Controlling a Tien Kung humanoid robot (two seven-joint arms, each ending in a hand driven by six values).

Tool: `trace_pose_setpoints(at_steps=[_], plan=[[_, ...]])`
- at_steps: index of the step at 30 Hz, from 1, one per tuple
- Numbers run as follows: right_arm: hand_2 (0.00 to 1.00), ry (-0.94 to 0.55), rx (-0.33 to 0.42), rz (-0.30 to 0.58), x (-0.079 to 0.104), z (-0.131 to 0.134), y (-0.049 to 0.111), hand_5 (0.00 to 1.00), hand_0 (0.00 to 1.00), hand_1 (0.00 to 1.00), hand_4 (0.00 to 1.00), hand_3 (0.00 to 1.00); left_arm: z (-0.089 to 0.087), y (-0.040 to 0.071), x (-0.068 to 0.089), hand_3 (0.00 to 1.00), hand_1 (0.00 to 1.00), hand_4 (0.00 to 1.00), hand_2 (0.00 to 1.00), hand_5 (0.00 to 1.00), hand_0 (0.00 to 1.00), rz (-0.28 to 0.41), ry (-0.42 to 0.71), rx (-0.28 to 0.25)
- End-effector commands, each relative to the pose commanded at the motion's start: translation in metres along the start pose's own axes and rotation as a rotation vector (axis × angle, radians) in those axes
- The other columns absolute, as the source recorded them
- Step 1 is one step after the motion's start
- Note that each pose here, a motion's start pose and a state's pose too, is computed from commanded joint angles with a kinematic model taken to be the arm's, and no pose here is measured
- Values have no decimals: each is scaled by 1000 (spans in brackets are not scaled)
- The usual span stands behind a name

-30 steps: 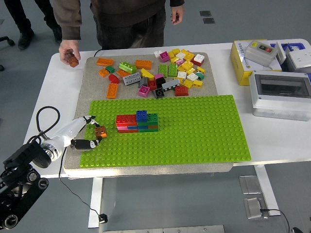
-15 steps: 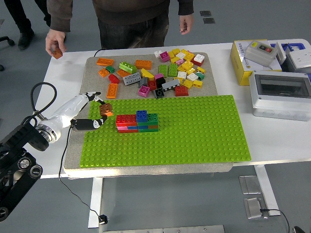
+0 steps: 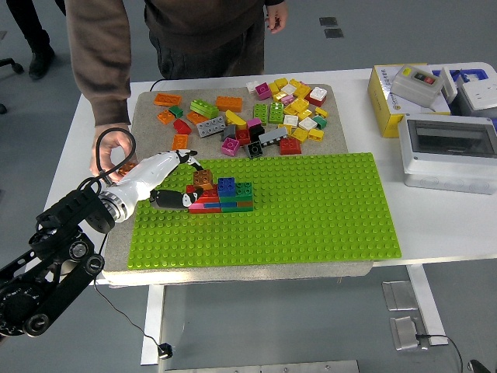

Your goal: Pick up the brick,pile it on top of brick,press brick,pick up the brick,pile it on top of brick,press brick

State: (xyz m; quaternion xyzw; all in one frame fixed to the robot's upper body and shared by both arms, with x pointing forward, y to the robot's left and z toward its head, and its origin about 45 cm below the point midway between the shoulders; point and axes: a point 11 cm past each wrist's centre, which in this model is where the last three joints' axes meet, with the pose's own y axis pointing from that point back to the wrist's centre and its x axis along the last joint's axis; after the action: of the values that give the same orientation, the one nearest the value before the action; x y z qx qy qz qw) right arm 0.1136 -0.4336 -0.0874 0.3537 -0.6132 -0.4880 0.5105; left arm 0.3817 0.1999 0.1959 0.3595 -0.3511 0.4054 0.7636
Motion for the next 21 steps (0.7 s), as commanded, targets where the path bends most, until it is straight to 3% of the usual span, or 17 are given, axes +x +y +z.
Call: trace_pose_setpoints(at_steps=[9,21], plan=[[736,4,0,-1,-1,-1,0,998,736,712,647,799,-9,-7,-5,557,957,581,940,221,998,-8,-3,31],[736,6,1,-1,-1,-1,0,998,735,712,648,798,-14,-8,-10,558,958,582,941,220,998,-31,-13,42]])
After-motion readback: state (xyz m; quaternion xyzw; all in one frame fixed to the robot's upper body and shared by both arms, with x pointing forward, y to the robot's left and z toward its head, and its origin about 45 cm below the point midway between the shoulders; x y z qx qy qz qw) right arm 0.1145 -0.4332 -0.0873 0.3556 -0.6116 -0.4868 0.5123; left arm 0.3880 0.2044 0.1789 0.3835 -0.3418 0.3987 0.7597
